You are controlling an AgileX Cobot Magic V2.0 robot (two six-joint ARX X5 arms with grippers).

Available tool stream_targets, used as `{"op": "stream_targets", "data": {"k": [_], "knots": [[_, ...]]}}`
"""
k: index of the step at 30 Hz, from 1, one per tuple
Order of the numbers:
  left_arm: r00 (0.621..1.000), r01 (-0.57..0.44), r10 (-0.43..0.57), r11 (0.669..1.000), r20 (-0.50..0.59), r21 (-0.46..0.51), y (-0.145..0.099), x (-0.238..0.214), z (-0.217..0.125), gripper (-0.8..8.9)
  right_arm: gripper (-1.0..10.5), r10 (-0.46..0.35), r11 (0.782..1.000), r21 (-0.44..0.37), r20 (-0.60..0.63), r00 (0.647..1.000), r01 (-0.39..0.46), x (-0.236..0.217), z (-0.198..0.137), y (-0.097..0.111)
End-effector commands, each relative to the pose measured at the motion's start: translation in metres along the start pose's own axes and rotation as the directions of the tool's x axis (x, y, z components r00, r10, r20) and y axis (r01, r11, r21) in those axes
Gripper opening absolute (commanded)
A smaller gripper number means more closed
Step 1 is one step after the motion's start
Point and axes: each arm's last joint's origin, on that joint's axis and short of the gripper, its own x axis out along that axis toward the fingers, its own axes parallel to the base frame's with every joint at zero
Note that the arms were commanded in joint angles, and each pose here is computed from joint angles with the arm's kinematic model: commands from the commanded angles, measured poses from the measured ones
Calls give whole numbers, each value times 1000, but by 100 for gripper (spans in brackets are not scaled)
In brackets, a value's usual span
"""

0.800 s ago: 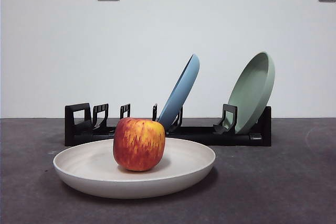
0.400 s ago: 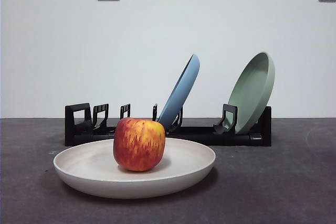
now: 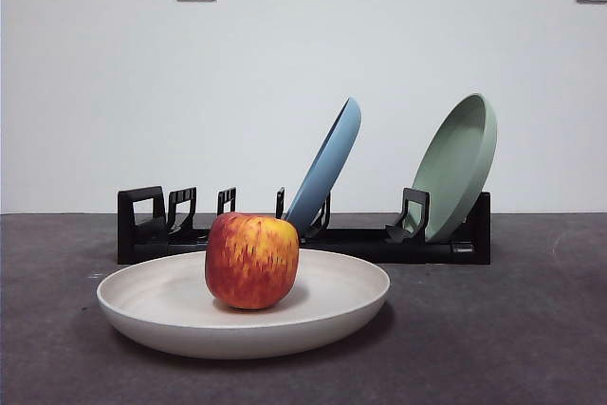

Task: Take the yellow plate from the plate rack,put the plate on the table,take the apple from the table,put the apple in the plate

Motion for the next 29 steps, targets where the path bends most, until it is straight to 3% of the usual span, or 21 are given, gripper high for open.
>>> {"op": "stream_targets", "data": {"k": [1, 21, 24, 29], "knots": [[1000, -7, 7, 1000, -3, 4, 0, 2, -4, -3, 1, -1, 1000, 9, 1, 1000, 1, 1, -1, 0], [1000, -7, 7, 1000, -3, 4, 0, 2, -4, -3, 1, -5, 1000, 0, 2, 1000, 5, 1, -1, 0], [1000, -7, 7, 1000, -3, 4, 0, 2, -4, -3, 1, -76, 994, -85, -2, 997, 75, -1, -3, -3], [1000, -7, 7, 1000, -3, 4, 0, 2, -4, -3, 1, -157, 981, -113, -10, 988, 155, -5, -16, -13]]}}
